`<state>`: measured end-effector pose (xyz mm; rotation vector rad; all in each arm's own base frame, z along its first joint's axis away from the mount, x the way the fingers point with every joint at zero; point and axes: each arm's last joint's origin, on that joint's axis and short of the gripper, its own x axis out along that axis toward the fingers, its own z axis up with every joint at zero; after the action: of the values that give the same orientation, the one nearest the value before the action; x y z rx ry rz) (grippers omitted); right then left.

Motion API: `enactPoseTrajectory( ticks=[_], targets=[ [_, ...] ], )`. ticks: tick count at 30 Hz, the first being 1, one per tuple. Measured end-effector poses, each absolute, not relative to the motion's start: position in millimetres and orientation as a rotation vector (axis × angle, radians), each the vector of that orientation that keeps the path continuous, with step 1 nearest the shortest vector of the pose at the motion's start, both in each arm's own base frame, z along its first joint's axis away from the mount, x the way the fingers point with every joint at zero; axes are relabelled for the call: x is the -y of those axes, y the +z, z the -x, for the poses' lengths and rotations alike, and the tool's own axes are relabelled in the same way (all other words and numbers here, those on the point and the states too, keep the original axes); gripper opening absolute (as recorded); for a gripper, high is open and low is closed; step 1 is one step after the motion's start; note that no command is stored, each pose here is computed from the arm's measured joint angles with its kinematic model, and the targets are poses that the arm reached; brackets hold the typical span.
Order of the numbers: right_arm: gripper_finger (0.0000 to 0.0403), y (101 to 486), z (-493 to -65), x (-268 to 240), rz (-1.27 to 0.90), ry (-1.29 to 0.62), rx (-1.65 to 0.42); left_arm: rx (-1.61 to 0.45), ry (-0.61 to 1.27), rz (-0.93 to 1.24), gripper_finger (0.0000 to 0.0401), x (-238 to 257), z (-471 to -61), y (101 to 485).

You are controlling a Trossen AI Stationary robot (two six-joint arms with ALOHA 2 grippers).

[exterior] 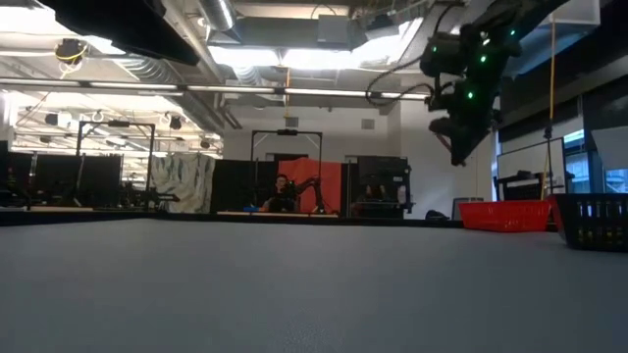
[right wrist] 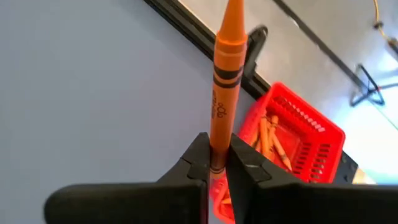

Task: Sort crayons
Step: Put the orange crayon into the red basket

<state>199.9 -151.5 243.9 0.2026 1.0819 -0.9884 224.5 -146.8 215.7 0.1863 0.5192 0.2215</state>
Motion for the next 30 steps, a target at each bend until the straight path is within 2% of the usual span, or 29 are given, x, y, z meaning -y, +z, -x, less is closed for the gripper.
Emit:
enactPoseTrajectory(
  ticks=[15, 25, 30],
  targets=[
    [0.0025, 211, -190, 187, -0.278, -1.065, -1.248, -0.516, 0.221, -0.164, 0.0124, 148, -223, 215],
    [0.0023, 190, -173, 211, -0.382, -1.223, -1.323, -0.514, 0.226, -0.145, 0.0124, 149, -223, 215],
    [0.0032, 178, -171, 215, -0.427, -1.209, -1.371, -0.513, 0.226, -0.145, 0.0124, 149, -223, 215]
  ],
)
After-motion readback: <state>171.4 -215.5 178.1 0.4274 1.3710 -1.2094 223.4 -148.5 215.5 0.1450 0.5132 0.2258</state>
